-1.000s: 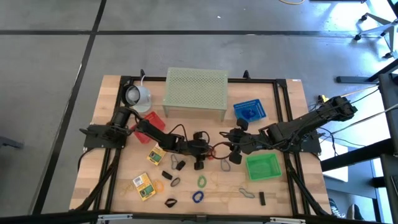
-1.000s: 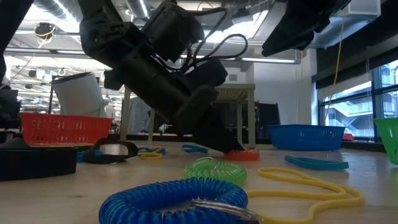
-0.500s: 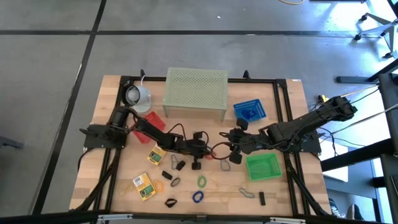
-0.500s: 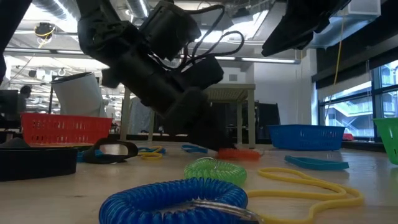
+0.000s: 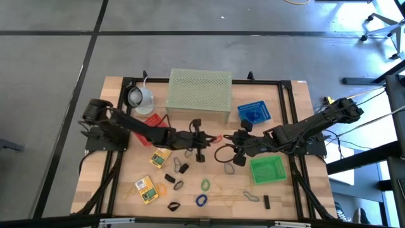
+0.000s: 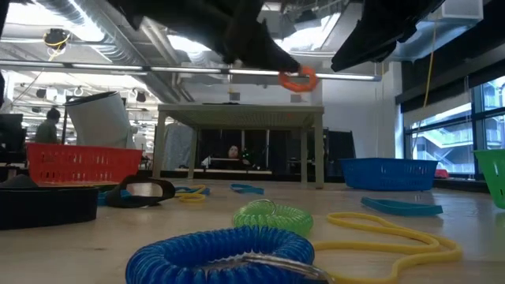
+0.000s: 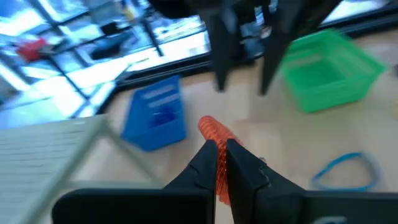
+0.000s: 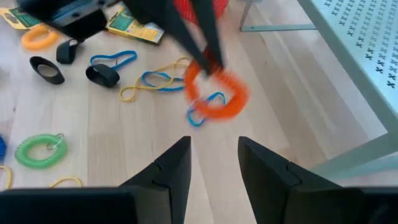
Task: Pick & Place Office Desk Supplies
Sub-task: Put the orange spring keychain into the blue bin, then put the yellow rubber band into the green bin
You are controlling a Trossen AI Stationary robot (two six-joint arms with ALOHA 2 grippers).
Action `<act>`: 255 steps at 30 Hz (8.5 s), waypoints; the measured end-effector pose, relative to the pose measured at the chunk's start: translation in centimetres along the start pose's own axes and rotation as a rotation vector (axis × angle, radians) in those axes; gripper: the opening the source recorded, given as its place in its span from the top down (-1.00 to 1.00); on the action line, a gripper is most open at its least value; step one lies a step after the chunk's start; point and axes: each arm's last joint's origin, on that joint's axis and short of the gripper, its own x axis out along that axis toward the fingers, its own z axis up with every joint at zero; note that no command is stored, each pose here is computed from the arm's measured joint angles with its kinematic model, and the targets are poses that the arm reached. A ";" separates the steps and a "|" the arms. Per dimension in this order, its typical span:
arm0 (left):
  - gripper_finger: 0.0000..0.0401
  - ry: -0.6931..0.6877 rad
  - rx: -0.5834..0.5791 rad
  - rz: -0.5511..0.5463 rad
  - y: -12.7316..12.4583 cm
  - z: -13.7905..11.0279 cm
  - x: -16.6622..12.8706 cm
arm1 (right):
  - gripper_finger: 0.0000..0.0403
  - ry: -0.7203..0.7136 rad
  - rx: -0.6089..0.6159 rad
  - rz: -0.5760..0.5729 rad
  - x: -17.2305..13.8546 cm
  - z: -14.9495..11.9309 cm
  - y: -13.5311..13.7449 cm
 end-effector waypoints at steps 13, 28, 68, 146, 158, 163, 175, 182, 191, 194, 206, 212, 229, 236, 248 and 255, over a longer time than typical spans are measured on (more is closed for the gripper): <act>0.94 -0.006 0.085 0.092 0.2 1.5 -2.1 | 0.33 -0.116 0.094 -0.055 0.2 1.2 -0.4; 0.94 -0.019 0.025 0.034 -0.1 1.5 -2.2 | 0.33 -0.150 0.090 -0.060 0.7 1.9 -0.9; 0.94 -0.093 -0.016 -0.141 -0.6 2.1 -2.3 | 0.85 -0.190 -0.143 0.026 3.5 2.0 0.9; 0.21 -0.020 -0.119 -0.089 -0.4 1.5 -2.2 | 0.39 0.134 0.659 -0.548 3.3 -10.7 -16.9; 0.19 0.204 -0.120 -0.082 -0.4 -0.9 -2.3 | 0.27 0.065 0.673 -0.333 1.4 -5.8 -16.7; 0.20 0.366 -0.171 -0.159 -0.6 -2.4 -2.6 | 0.27 0.063 0.632 -0.197 1.2 -4.8 -15.1; 0.21 0.614 -0.112 0.012 -1.0 -5.8 -2.8 | 0.27 0.016 0.560 -0.113 0.3 -4.3 -10.6; 0.22 0.738 -0.112 -0.163 -2.8 -8.2 -1.6 | 0.27 -0.007 0.539 -0.102 -0.1 -4.3 -9.2; 0.22 0.759 -0.053 -0.183 -2.8 -9.2 -0.6 | 0.27 -0.018 0.504 -0.123 -0.1 -4.3 -9.0; 0.22 0.752 -0.057 -0.184 -2.8 -9.2 -0.5 | 0.27 -0.020 0.503 -0.129 -0.2 -4.3 -9.0; 0.40 0.727 0.013 -0.217 -2.8 -9.1 -0.4 | 0.27 -0.027 0.498 -0.149 -0.2 -4.3 -9.1; 0.68 0.721 0.058 -0.234 -2.9 -9.1 -0.3 | 0.27 -0.025 0.484 -0.147 -0.2 -4.3 -9.1; 0.99 0.621 0.314 -0.077 -3.7 -4.3 -0.4 | 0.27 -0.025 0.480 -0.147 -0.2 -4.3 -9.1; 0.98 0.478 0.389 0.014 -5.4 0.4 -1.4 | 0.27 -0.049 0.489 -0.137 -0.1 -4.0 -9.0; 0.98 0.319 0.420 0.293 -7.2 4.7 -3.8 | 0.27 -0.127 0.423 -0.119 0.9 -3.2 -8.1; 0.98 0.278 0.420 0.493 -7.3 5.1 -4.5 | 0.27 -0.244 0.287 -0.028 0.8 -2.0 -6.4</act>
